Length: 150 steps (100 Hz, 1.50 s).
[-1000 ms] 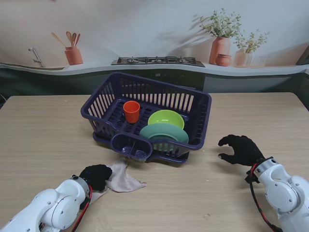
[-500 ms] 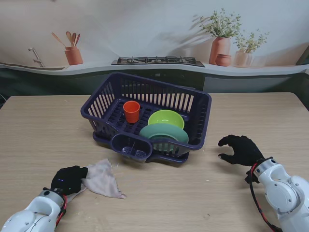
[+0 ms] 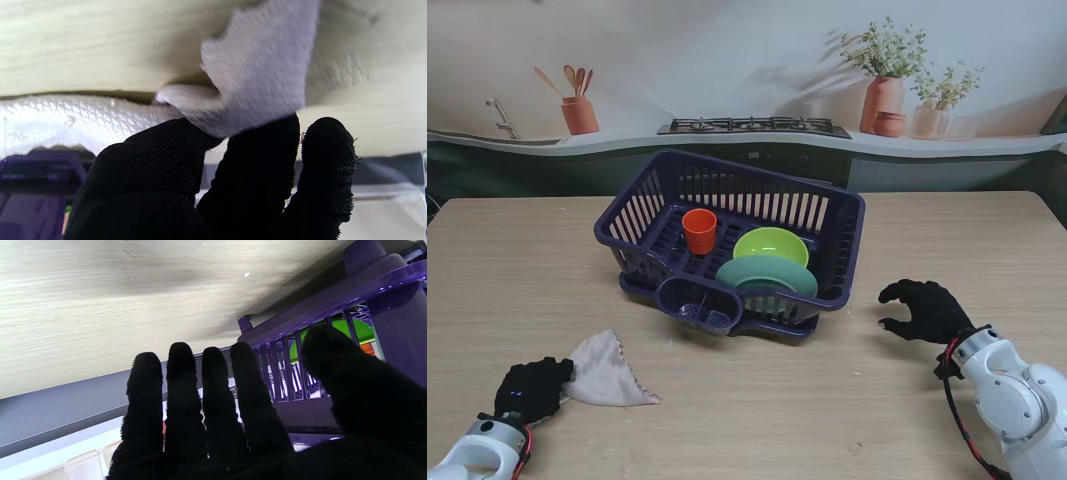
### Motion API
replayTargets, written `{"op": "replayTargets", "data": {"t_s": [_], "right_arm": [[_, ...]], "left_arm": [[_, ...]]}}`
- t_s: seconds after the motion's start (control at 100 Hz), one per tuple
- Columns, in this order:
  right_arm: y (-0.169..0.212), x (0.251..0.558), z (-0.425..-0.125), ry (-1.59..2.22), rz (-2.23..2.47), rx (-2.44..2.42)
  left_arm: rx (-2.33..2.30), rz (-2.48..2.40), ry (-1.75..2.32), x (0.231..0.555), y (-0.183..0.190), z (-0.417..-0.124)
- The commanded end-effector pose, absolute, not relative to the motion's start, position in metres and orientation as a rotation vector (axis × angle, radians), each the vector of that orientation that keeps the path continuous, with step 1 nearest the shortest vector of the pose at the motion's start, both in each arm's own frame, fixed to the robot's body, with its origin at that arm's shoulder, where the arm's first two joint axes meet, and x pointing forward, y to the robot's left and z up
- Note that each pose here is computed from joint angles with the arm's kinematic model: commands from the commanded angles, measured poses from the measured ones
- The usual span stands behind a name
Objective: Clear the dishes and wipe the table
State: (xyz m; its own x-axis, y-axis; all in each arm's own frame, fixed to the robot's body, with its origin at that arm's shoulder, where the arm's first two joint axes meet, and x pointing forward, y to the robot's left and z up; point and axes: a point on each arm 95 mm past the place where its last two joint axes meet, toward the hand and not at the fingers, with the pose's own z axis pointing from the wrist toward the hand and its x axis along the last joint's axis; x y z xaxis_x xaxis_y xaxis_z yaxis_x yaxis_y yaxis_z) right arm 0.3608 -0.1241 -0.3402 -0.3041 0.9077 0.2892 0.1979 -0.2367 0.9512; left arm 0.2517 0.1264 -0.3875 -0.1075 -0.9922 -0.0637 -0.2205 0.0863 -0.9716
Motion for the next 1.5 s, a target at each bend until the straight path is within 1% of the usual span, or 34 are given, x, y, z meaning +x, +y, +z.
{"op": "replayTargets", "data": {"t_s": [0.0,0.17,0.59,0.7,0.81,0.92,1.02,1.49], "right_arm": [[-0.123,0.360,-0.342,1.461,1.583,1.360],[-0.124,0.360,-0.342,1.455,1.584,1.356],[-0.127,0.360,-0.342,1.448,1.587,1.353],[-0.127,0.359,-0.342,1.446,1.587,1.353],[-0.127,0.359,-0.342,1.447,1.584,1.352],[-0.128,0.359,-0.342,1.448,1.583,1.349],[-0.128,0.360,-0.342,1.451,1.583,1.345],[-0.128,0.360,-0.342,1.453,1.583,1.341]], "left_arm": [[-1.303,-1.105,1.514,0.254,0.117,-0.390],[-1.390,-1.095,1.578,0.264,0.096,-0.389],[-1.581,-1.112,1.774,0.289,0.029,-0.378],[-1.611,-1.126,1.777,0.292,0.020,-0.376],[-1.610,-1.139,1.766,0.293,0.018,-0.376],[-1.598,-1.146,1.728,0.291,0.023,-0.378],[-1.566,-1.145,1.676,0.288,0.037,-0.379],[-1.293,-1.108,1.372,0.258,0.130,-0.389]]}}
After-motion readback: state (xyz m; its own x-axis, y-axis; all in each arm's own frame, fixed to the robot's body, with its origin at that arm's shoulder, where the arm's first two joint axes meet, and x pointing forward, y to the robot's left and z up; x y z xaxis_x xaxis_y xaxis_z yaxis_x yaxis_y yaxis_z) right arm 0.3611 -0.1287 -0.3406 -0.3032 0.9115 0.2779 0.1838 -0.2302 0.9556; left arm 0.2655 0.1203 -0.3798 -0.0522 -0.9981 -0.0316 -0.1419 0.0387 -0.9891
